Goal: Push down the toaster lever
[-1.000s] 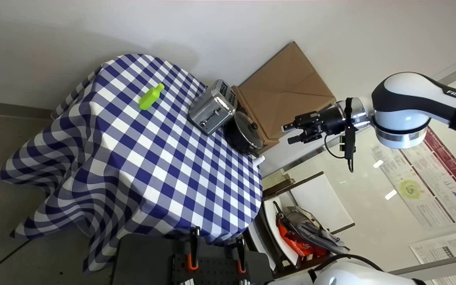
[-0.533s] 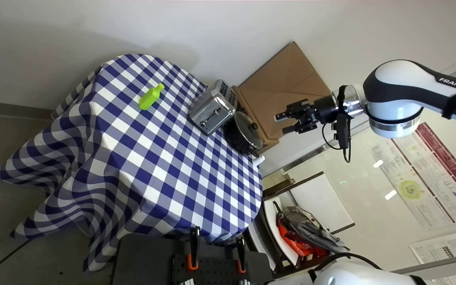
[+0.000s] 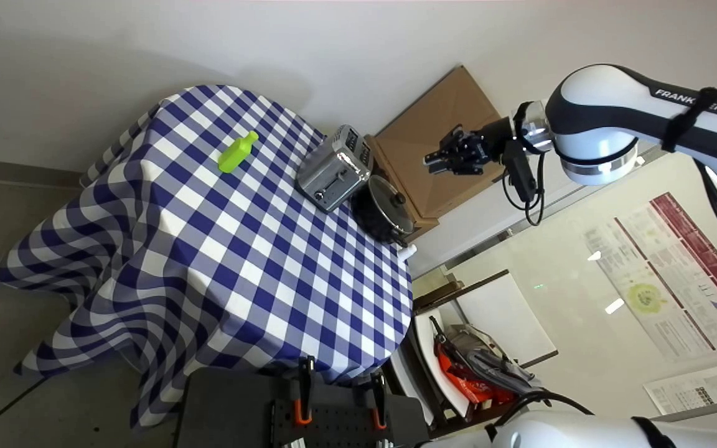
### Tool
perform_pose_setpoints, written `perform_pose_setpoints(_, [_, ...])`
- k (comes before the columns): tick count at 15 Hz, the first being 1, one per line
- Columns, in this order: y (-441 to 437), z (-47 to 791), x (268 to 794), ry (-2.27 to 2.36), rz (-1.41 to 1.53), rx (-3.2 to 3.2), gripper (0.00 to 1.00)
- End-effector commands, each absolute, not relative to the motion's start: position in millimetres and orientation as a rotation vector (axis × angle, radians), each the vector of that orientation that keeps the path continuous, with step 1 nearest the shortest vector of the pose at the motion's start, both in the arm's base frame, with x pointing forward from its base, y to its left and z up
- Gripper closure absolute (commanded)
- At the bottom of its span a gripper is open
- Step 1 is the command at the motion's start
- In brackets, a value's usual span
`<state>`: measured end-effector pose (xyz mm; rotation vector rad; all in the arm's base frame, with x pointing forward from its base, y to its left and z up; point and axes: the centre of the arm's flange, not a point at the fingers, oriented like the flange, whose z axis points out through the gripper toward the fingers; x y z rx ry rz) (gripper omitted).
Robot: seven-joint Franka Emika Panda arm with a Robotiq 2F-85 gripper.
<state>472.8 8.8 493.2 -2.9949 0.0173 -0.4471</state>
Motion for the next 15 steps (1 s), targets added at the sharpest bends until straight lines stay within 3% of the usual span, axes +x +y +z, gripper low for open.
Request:
perform_pose_setpoints(1, [18.6,491.2,526.7,0.167,-0.551,-3.059,0.99])
perform_pose_setpoints(15, [71.3,412.2,636.1,0.253,-0.794,-3.253,1.00])
